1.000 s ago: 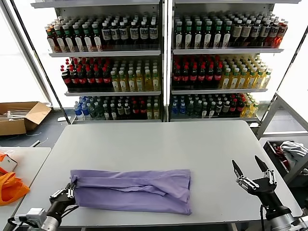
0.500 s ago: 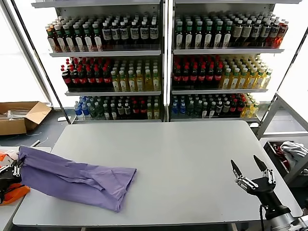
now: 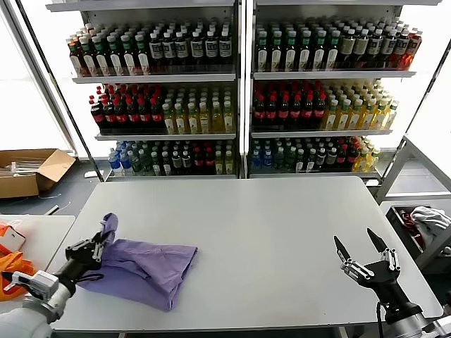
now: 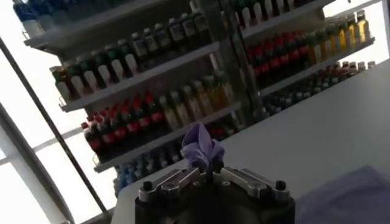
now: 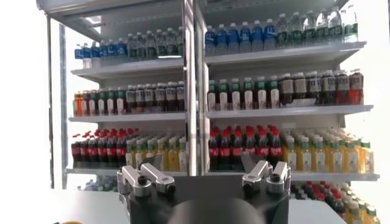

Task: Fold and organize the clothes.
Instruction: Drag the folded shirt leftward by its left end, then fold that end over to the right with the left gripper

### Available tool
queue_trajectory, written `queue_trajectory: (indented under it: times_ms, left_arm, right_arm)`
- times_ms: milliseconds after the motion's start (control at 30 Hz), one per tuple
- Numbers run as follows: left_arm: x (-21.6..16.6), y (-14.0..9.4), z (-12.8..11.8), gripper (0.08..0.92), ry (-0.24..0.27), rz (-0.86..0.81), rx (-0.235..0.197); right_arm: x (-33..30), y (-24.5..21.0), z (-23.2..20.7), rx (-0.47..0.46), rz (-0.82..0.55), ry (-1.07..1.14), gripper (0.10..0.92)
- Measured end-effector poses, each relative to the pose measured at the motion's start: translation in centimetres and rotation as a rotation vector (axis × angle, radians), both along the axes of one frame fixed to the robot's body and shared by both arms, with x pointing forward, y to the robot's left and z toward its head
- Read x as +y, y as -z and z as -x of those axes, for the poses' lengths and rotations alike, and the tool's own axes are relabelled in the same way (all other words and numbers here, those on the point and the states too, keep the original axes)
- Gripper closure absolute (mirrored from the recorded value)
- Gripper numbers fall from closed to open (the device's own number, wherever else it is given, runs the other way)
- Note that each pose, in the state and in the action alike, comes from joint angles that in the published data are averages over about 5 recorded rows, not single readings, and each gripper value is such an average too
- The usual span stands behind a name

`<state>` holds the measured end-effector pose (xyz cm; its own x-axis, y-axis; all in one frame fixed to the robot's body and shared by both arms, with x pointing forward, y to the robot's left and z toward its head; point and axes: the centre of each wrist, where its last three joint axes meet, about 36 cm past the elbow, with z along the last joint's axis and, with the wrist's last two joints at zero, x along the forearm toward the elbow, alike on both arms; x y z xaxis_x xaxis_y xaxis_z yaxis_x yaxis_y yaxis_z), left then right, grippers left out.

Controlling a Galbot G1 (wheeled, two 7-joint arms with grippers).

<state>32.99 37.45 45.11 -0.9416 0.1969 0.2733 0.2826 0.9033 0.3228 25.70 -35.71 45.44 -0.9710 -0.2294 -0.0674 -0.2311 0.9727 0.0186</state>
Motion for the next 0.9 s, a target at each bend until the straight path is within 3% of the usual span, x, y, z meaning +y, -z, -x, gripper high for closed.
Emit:
queue_trajectory:
  times_ms: [233,567,667,900]
  left_arm:
    - [-4.8,3.0,-0.8,0.894,0.076,0.041,0.067]
    - [-8.9,4.8,-1.2,0.888,0.082,0.117,0.138]
    - [-9.5,5.0,-0.9,0.850,0.085,0.131,0.159]
    - [-10.4,4.8,0.1,0.653,0.100,0.156,0.186]
  right_arm:
    - [0.3,0.4,0.0,0.007,-0.004,0.000,0.200]
    - [0.2,0.8,-0.4,0.017,0.001,-0.003,0.200]
    - [0.2,0.9,-0.5,0.019,0.000,-0.005,0.200]
    - [0.2,1.0,-0.8,0.019,0.000,-0.009,0.200]
